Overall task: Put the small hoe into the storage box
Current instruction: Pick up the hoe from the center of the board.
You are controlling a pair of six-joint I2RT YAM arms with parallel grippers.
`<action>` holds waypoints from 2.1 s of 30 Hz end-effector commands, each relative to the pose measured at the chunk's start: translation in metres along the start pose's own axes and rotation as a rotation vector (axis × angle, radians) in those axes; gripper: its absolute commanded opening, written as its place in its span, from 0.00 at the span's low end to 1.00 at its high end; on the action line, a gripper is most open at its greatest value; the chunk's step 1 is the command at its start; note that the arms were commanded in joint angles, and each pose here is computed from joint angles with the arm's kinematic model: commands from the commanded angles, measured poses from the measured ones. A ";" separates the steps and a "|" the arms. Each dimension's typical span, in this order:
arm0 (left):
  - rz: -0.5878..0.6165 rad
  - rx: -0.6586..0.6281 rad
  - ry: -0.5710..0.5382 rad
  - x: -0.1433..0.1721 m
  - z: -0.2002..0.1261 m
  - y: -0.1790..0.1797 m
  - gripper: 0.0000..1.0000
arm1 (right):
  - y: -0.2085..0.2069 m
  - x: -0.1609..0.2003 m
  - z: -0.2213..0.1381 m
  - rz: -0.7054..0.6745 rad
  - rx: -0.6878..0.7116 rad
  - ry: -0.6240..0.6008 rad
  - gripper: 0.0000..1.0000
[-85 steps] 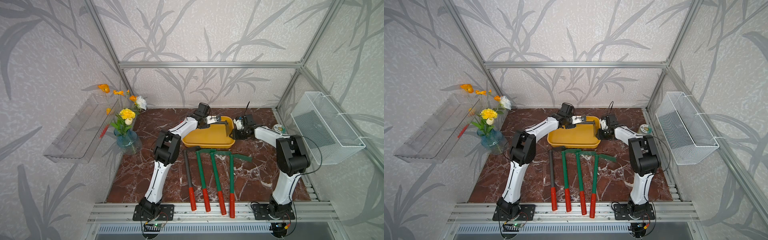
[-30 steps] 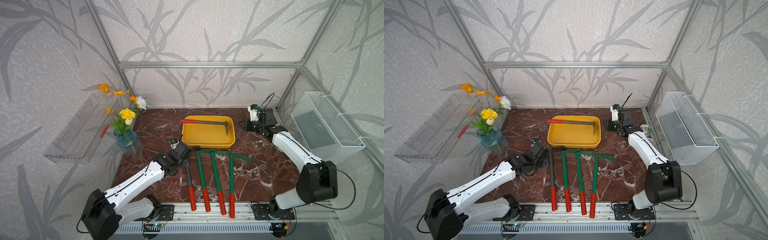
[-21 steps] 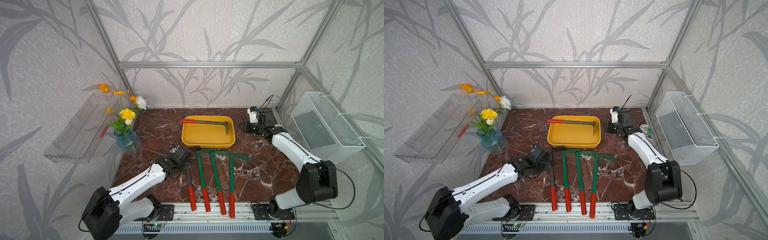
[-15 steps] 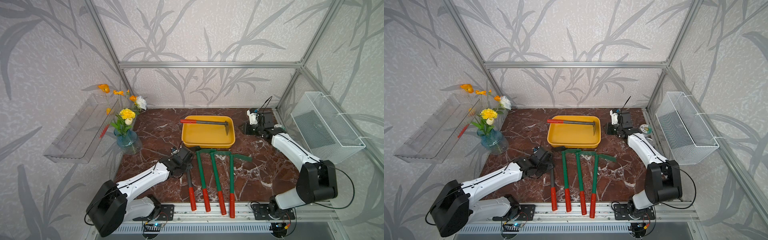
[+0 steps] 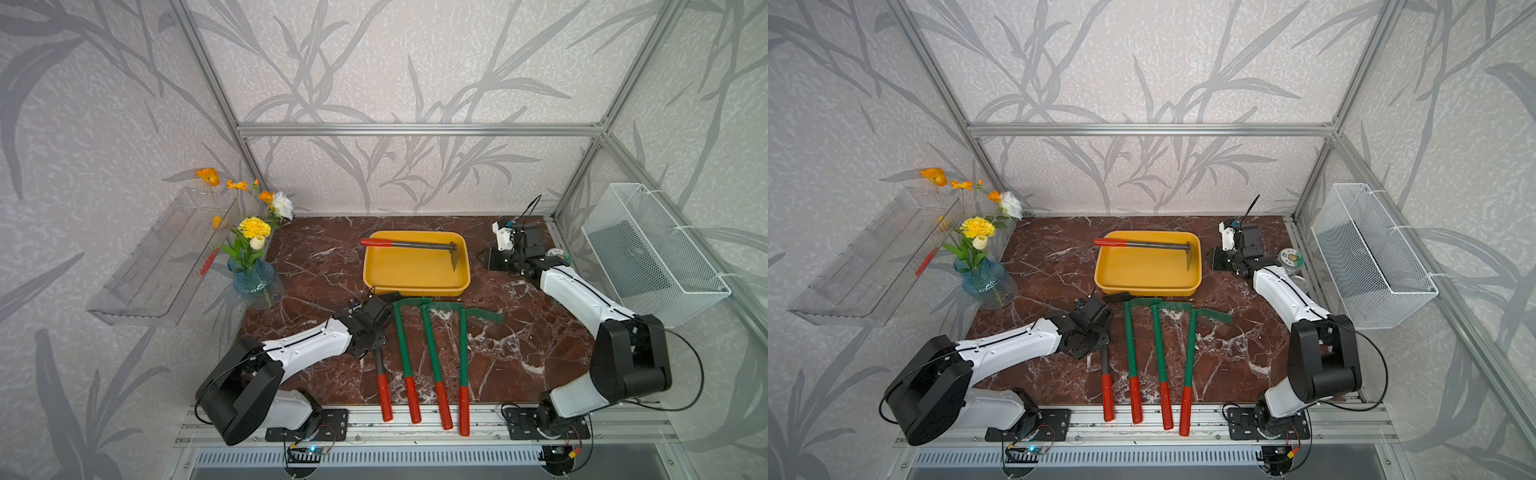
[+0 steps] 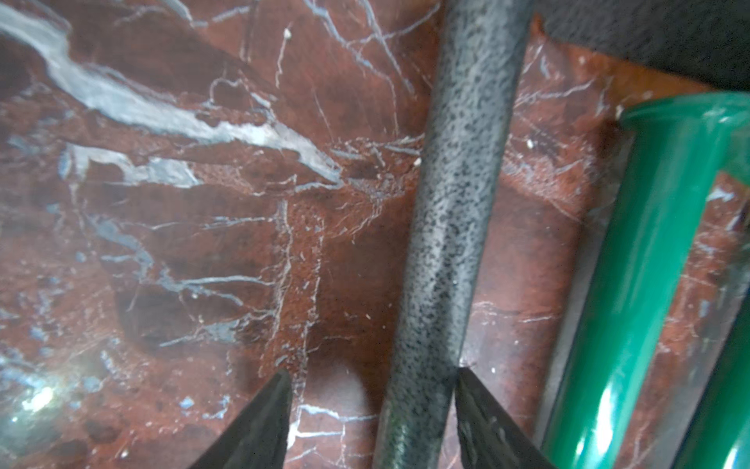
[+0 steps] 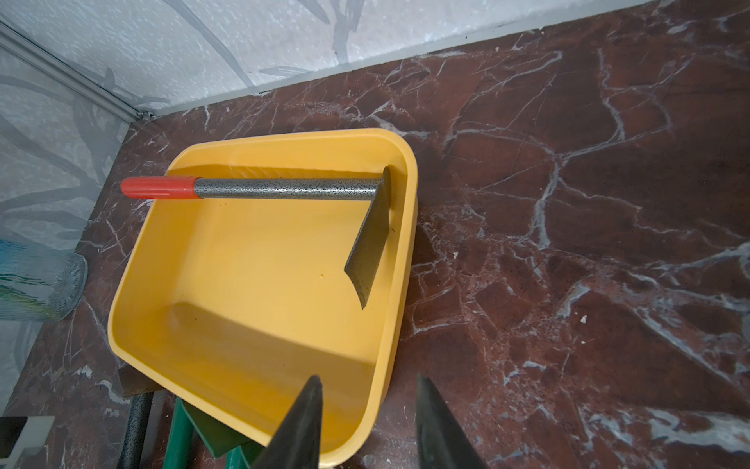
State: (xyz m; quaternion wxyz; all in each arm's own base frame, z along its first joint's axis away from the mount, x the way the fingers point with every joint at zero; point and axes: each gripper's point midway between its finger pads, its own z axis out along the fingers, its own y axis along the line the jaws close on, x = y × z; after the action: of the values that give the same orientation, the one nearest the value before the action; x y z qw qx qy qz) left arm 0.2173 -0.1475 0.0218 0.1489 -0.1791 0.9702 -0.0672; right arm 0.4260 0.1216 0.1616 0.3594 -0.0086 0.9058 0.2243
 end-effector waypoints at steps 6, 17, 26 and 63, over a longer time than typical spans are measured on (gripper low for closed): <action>0.023 -0.012 0.032 0.011 0.012 0.006 0.55 | -0.007 0.002 0.017 0.027 0.000 0.016 0.39; 0.056 -0.096 0.096 0.023 0.025 0.019 0.42 | -0.011 0.005 0.019 0.027 0.014 0.014 0.39; 0.071 -0.151 0.164 0.041 0.029 0.039 0.31 | -0.014 0.008 0.021 0.034 0.022 0.008 0.39; 0.438 -0.267 -0.210 -0.038 -0.108 0.020 0.00 | -0.013 0.018 0.050 0.036 -0.025 0.098 0.39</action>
State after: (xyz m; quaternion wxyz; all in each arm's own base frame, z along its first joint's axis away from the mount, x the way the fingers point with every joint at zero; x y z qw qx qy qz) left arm 0.1990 -0.1168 0.1073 0.1845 0.0169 0.9784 0.0914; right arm 0.4437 0.1300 0.1095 0.3105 -0.0013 0.9212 0.2345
